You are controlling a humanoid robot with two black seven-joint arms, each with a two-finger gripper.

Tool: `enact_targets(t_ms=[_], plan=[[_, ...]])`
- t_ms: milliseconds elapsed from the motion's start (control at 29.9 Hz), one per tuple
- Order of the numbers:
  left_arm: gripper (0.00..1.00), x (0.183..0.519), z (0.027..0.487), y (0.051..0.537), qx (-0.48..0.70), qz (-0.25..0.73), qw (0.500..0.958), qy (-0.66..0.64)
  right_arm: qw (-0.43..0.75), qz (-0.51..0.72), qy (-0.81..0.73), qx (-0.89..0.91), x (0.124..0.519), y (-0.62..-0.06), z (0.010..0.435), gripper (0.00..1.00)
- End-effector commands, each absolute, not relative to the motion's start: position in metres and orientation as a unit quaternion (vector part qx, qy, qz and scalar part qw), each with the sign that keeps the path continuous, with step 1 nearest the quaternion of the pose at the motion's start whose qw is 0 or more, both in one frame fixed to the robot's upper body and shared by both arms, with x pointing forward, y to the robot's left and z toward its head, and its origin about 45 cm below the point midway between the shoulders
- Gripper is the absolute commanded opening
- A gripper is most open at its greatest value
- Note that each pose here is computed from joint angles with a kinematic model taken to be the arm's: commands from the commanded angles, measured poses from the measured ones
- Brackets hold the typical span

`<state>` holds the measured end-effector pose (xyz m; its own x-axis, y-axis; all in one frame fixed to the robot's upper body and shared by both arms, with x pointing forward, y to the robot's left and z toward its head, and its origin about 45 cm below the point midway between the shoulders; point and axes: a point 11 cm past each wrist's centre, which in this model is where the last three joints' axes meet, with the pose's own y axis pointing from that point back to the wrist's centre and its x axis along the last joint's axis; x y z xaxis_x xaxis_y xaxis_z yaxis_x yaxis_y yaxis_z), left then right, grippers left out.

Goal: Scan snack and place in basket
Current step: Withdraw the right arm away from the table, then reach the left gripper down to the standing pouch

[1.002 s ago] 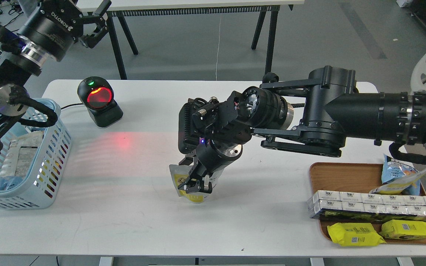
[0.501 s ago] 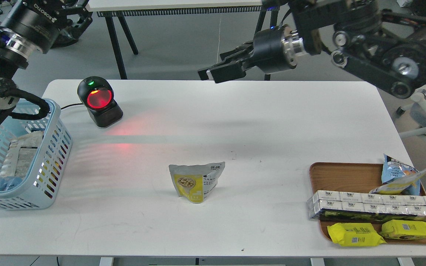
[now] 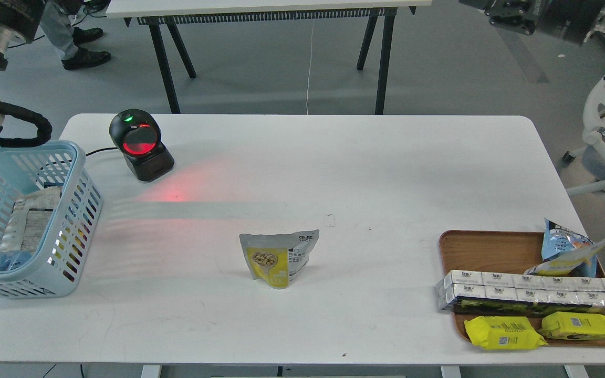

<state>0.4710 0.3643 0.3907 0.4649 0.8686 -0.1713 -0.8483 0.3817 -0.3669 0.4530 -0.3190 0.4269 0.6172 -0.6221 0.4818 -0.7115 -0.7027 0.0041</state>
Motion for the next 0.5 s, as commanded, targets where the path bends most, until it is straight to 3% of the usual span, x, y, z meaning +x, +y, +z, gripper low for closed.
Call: enact_targets(t_ms=[0, 200, 301, 468], plan=[[1.0, 0.47, 0.405, 0.365, -0.115, 0.502, 0.853, -0.087, 0.059, 0.168, -0.413, 0.893, 0.449, -0.342, 0.409, 0.99], [1.0, 0.472, 0.421, 0.304, 0.019, 0.403, 0.899, -0.172, 0.004, 0.111, -0.454, 0.884, 0.446, -0.36, 0.396, 0.99], [1.0, 0.462, 0.414, 0.257, 0.133, 0.302, 0.914, -0.235, -0.01, 0.095, -0.466, 0.88, 0.445, -0.368, 0.393, 0.99], [1.0, 0.425, 0.362, 0.189, 0.335, 0.071, 0.881, -0.325, -0.011, 0.073, -0.489, 0.869, 0.443, -0.384, 0.377, 0.98]])
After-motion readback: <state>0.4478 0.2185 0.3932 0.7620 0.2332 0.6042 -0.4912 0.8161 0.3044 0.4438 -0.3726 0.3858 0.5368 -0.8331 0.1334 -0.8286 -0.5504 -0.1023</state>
